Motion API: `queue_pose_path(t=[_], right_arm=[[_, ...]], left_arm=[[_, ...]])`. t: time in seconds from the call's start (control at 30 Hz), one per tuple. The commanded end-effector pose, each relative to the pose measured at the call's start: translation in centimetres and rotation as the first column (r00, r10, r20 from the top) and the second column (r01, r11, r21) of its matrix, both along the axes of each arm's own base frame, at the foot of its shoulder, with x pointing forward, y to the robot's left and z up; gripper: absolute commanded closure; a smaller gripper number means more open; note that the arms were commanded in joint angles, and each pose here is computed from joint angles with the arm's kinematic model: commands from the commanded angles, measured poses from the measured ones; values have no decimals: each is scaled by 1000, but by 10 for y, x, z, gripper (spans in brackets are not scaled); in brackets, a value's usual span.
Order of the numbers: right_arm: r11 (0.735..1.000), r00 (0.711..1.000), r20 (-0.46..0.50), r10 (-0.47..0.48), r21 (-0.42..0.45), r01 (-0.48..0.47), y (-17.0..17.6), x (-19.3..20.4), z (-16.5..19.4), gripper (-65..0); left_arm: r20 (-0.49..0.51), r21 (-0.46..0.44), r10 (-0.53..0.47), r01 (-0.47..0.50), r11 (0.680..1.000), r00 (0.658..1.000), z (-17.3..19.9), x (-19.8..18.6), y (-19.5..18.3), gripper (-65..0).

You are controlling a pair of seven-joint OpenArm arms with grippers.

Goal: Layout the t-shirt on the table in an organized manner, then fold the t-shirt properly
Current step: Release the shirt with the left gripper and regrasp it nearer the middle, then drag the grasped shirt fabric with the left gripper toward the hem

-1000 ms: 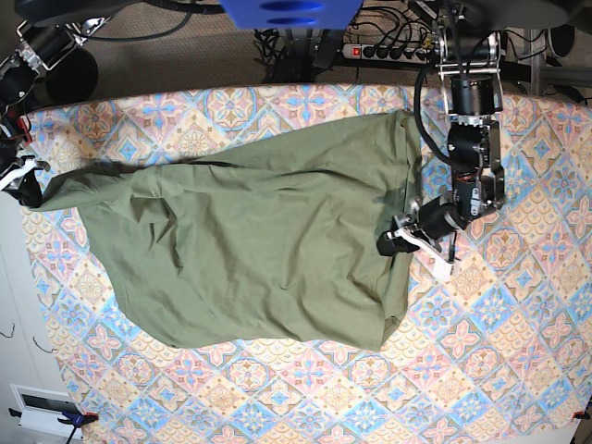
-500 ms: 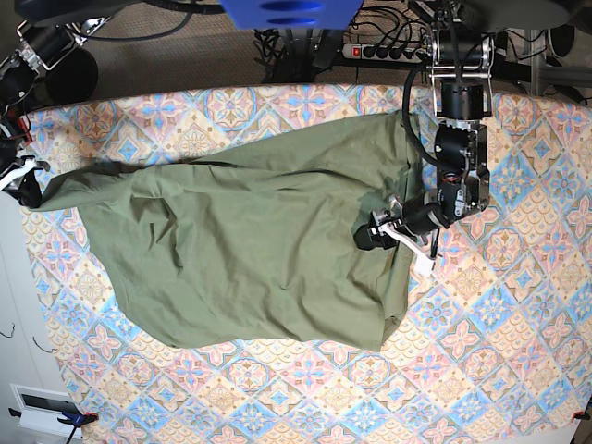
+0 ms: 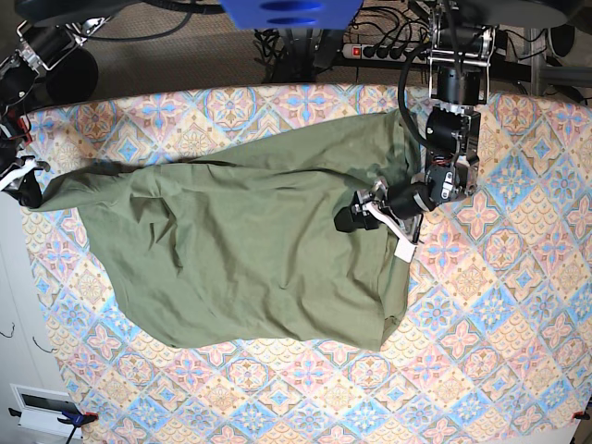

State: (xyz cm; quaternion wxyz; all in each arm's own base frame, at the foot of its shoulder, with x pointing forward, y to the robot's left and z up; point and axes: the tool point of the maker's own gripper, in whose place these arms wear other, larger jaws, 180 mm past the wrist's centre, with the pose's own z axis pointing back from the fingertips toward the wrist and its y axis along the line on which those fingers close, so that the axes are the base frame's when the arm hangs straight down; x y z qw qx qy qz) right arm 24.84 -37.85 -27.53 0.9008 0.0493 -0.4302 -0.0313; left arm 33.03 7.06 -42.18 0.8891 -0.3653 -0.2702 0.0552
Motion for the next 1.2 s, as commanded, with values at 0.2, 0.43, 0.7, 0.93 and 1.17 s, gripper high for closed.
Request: queue_pose_path(t=[0.2, 0.43, 0.7, 0.93, 1.17], right_arm=[[999, 998, 59, 7, -34, -5, -6, 7, 20, -5], [999, 998, 59, 7, -34, -5, -6, 7, 20, -5], [999, 998, 59, 7, -34, -5, -6, 7, 20, -5], [999, 998, 59, 7, -34, -5, -6, 7, 20, -5], [999, 998, 60, 7, -33, -5, -6, 7, 20, -5]], left_arm=[[18, -5, -4, 4, 1000, 1000, 14, 4, 9, -255], [135, -69, 107, -98, 993, 985, 64, 28, 55, -238], [65, -55, 161, -157, 986, 985, 40, 29, 75, -238], [20, 27, 109, -110, 994, 994, 14, 28, 48, -238], [-2, 55, -21, 21, 998, 1000, 4, 17, 11, -238]])
